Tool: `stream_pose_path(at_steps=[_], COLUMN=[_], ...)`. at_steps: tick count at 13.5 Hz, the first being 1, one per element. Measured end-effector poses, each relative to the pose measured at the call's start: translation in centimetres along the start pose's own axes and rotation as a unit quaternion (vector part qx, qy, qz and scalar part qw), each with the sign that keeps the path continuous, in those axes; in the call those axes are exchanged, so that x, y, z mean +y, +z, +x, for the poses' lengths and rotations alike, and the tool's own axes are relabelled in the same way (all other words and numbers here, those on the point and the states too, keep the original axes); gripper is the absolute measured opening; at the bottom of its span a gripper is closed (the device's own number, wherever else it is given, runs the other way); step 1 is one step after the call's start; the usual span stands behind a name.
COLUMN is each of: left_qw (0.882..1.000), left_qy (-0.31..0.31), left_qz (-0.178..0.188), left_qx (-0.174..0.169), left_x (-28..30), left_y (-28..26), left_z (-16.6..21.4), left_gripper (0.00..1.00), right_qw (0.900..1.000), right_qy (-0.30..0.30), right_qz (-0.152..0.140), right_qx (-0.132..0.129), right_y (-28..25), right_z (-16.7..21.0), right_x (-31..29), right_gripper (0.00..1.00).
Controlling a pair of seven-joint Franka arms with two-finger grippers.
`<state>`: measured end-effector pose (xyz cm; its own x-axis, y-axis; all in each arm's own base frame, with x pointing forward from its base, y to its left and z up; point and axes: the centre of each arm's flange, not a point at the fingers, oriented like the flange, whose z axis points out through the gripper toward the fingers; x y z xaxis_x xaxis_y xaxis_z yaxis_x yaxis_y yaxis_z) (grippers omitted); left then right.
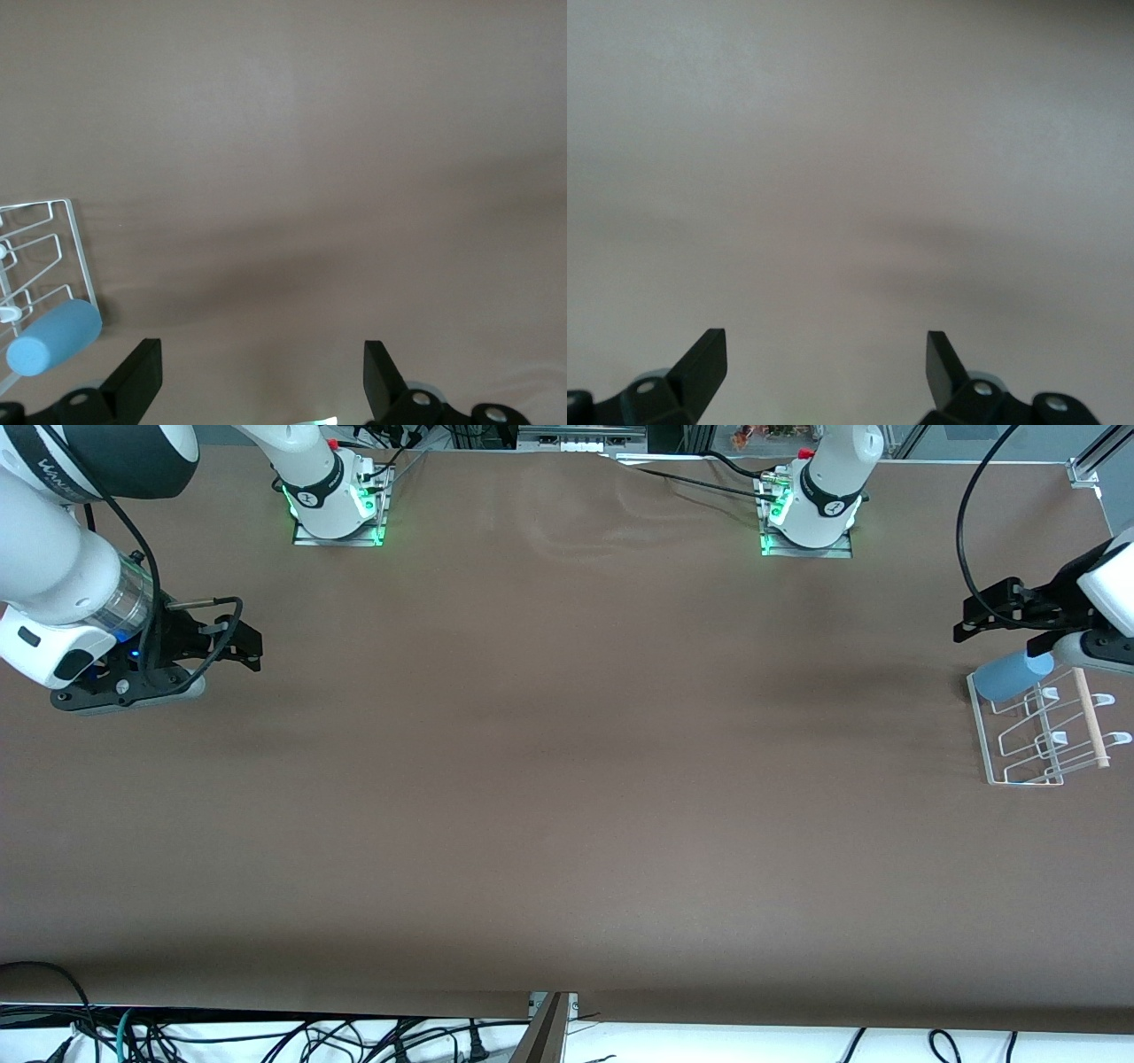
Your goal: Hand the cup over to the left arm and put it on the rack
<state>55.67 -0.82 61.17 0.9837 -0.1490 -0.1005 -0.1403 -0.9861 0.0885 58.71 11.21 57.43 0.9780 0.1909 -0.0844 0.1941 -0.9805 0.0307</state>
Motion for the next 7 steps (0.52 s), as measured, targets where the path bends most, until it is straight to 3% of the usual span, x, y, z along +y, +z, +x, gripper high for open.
stream_pose_path(at_steps=[7], left_qw=[0.999], left_qy=[-0.038], left_qz=[0.021], left_qx=[-0.003], left_x=[2.8], left_y=[-1.1], left_z=[-0.7], left_gripper=[1.0], right_qw=[1.0], right_qy=[0.0], right_qz=[0.0], right_qx=[0.0], right_y=[0.0], right_z=[0.0], right_x=[0.0], right_gripper=[1.0])
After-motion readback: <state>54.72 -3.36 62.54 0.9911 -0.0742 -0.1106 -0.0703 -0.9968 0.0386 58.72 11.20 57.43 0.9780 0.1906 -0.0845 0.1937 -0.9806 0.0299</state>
